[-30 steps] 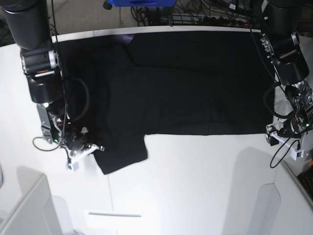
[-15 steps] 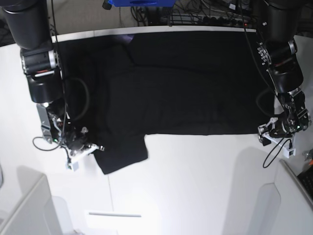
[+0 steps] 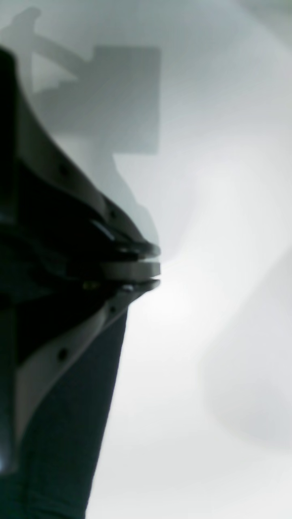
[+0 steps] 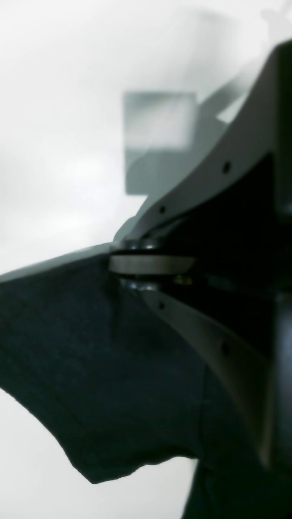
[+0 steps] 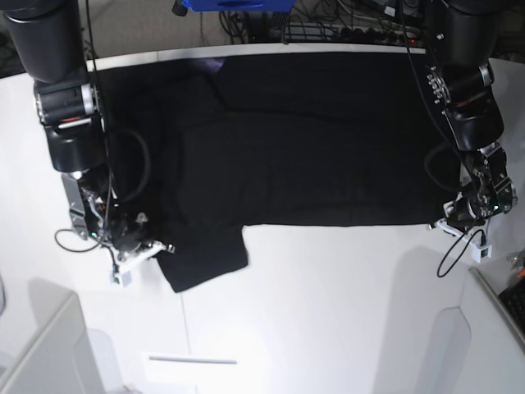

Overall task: Fold the T-shirt properly
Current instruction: 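Lift the hem with both grippers and fold it over onto the collar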

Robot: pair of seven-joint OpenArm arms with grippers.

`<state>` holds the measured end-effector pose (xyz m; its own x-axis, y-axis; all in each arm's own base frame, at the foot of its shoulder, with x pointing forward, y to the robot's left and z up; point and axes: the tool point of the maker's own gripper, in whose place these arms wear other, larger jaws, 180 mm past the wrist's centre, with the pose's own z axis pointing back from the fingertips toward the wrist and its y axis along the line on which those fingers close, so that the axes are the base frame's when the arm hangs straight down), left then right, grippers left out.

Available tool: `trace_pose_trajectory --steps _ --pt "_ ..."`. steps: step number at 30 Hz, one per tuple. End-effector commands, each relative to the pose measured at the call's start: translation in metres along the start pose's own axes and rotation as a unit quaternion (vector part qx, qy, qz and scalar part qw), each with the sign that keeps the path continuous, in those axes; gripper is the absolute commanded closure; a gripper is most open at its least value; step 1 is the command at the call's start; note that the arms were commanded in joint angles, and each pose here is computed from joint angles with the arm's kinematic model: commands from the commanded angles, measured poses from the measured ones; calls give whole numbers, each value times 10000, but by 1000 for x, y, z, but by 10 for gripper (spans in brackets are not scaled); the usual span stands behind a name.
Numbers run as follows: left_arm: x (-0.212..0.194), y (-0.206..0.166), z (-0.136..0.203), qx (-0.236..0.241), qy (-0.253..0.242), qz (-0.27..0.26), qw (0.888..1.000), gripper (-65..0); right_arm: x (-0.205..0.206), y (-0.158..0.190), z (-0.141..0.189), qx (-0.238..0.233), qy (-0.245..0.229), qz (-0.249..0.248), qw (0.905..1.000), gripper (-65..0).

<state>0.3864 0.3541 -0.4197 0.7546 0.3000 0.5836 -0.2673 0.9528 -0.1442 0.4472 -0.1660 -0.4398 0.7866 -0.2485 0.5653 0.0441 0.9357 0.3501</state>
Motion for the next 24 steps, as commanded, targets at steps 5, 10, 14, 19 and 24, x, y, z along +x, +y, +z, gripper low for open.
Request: trace_pose_trajectory --steps 5,10,14,19,24 --pt "7 -1 5 -103 54 -207 9997 0 11 -10 5 -99 -163 30 9998 0" --pt "7 -7 12 -323 42 -578 9978 0 28 -2 20 77 -536 198 9983 0" --pt "16 -10 30 -264 15 -994 9947 0 45 1 36 208 -894 81 9957 0" --pt "14 -20 46 -424 -85 -1099 9930 0 43 2 39 239 -810 45 9964 0" --pt "3 -18 56 -572 -95 -1061 9927 0 42 6 51 314 -950 249 9947 0"
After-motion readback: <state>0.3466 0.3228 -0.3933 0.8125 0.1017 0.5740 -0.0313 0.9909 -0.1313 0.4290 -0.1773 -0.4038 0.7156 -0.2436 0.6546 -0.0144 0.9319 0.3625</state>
